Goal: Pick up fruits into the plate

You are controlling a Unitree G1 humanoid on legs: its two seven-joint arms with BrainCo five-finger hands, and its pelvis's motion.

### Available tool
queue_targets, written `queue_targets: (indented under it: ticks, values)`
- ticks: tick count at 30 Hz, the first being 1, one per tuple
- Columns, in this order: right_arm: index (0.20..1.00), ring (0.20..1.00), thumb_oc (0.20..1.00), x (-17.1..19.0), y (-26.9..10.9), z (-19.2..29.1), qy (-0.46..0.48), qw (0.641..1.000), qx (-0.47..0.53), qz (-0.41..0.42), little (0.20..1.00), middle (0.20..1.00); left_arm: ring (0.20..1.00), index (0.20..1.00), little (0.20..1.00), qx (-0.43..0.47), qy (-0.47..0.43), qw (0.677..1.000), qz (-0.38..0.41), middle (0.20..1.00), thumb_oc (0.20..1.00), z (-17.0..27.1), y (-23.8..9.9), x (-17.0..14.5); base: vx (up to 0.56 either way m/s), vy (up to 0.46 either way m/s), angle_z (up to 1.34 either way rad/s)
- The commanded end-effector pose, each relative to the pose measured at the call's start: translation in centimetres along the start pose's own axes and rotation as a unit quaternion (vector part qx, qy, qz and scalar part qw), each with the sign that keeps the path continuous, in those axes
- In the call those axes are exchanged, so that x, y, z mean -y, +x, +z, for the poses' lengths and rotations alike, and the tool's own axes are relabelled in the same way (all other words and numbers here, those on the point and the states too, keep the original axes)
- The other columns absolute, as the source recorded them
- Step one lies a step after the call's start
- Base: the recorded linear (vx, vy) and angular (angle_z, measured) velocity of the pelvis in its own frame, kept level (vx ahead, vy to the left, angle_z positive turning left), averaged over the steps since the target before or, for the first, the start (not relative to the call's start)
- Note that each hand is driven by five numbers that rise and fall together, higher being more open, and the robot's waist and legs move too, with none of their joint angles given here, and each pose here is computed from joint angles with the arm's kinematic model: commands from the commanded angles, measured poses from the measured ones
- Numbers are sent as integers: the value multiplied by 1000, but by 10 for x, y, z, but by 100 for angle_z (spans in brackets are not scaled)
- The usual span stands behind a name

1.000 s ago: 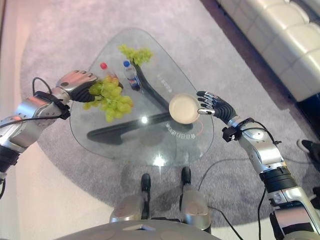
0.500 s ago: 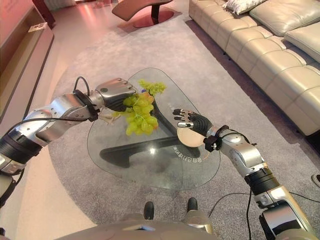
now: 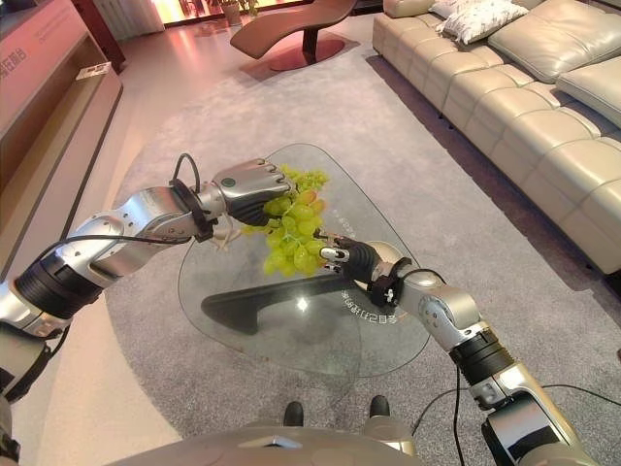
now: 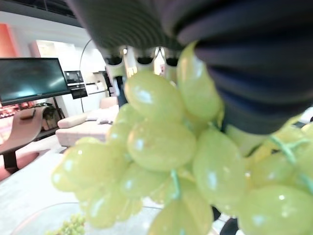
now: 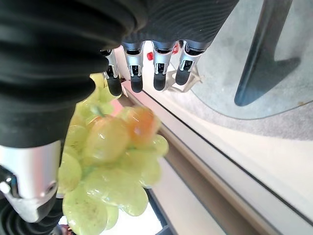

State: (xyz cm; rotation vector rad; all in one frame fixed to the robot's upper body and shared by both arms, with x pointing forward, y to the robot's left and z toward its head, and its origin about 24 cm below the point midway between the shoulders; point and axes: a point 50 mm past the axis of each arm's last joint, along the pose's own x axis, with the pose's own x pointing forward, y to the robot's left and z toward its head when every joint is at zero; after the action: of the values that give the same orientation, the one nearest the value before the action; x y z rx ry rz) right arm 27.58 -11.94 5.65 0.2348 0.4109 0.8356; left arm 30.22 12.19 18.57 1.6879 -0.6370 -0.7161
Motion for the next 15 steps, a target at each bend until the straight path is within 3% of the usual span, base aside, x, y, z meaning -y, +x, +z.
queue_targets:
  ticks: [1, 15]
  values:
    - [1000, 1000, 1000, -26, 11, 16, 10, 997, 45, 64, 1000, 1000, 200, 200, 200, 7, 38, 998, 45, 200, 200, -2, 10, -35, 0, 0, 0]
    - [1000, 1000, 1000, -32, 17, 15, 21, 996, 41, 74, 1000, 1000, 200, 200, 200, 49, 30, 998, 7, 200, 200, 16, 15, -23, 0, 0, 0]
